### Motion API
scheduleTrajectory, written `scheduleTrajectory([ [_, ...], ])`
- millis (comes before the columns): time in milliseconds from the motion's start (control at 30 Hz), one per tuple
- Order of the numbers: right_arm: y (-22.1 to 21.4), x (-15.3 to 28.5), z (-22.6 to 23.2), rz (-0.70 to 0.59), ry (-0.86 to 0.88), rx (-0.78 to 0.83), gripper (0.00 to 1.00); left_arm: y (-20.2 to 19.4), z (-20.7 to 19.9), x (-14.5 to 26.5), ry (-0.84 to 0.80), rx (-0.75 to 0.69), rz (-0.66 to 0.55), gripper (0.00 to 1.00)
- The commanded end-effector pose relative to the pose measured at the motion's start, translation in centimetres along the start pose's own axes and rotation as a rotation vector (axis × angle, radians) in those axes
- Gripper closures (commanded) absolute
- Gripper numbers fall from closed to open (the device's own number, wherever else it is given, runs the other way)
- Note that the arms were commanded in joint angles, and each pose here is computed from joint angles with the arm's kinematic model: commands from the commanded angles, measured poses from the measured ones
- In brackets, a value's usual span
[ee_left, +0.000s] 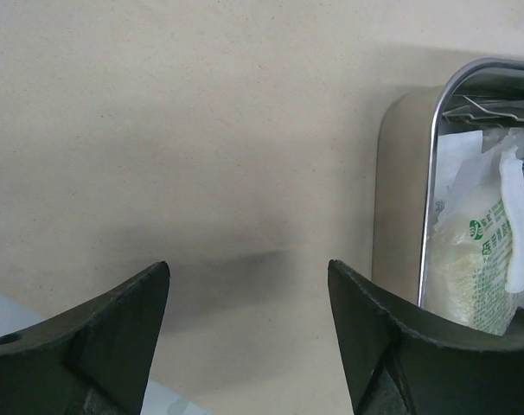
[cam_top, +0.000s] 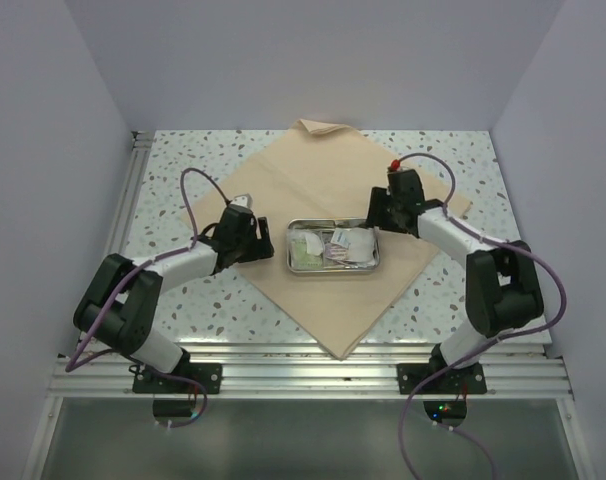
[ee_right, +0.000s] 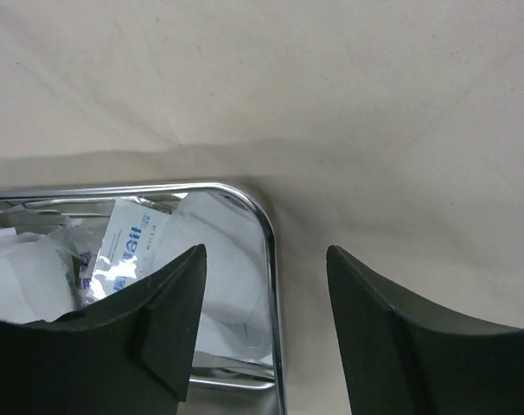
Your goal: Prepare the surgical pack
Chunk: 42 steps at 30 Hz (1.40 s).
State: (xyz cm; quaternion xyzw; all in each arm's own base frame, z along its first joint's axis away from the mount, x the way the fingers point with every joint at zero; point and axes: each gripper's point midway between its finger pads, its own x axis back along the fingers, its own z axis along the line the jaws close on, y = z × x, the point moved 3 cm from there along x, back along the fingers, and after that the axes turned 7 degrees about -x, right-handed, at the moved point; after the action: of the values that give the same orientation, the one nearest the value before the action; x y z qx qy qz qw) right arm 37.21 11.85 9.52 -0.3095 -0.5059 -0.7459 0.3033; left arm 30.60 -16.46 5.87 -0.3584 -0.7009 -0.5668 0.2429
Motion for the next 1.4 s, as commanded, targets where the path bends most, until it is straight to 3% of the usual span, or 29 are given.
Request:
scheduleTrajectory([
  [0, 1.3, 3.1, -0.1, -0.068, -0.007, -0.001, 0.38, 2.0, -1.0, 0.7, -0.049, -0.040, -0.078, 0.23],
  [133, -2.4, 7.2, 0.1, -0.059, 0.107, 0.029, 0.41, 1.9, -1.0, 1.3, -0.053, -0.052, -0.077, 0.23],
  [300, -9.9, 10.9, 2.7, 0.087, 0.239, 0.242, 0.41, 1.5, -1.2, 2.8, -0.102, -0.097, -0.084, 0.21],
  [367, -12.1, 12.6, 3.2, 0.072, 0.272, 0.286, 0.39, 1.3, -1.2, 3.2, -0.111, -0.103, -0.078, 0.21],
  [667, -19.7, 16.8, 2.4, 0.148, 0.382, 0.299, 0.36, 0.5, -1.3, 5.4, -0.160, -0.093, -0.091, 0.19],
  [800, -21.9, 17.1, 1.9, 0.143, 0.338, 0.330, 0.36, 0.3, -1.1, 5.9, -0.158, -0.095, -0.097, 0.19],
  [967, -24.3, 18.1, 4.0, 0.117, 0.328, 0.488, 0.37, 0.5, -1.1, 5.9, -0.157, -0.104, -0.102, 0.19],
  [1133, -26.2, 17.9, 5.2, 0.062, 0.204, 0.703, 0.39, 0.5, -1.0, 5.9, -0.148, -0.114, -0.101, 0.19],
  [1367, -27.7, 17.8, 7.3, 0.012, 0.154, 0.813, 0.35, 0.2, -0.8, 6.0, -0.145, -0.125, -0.096, 0.19],
])
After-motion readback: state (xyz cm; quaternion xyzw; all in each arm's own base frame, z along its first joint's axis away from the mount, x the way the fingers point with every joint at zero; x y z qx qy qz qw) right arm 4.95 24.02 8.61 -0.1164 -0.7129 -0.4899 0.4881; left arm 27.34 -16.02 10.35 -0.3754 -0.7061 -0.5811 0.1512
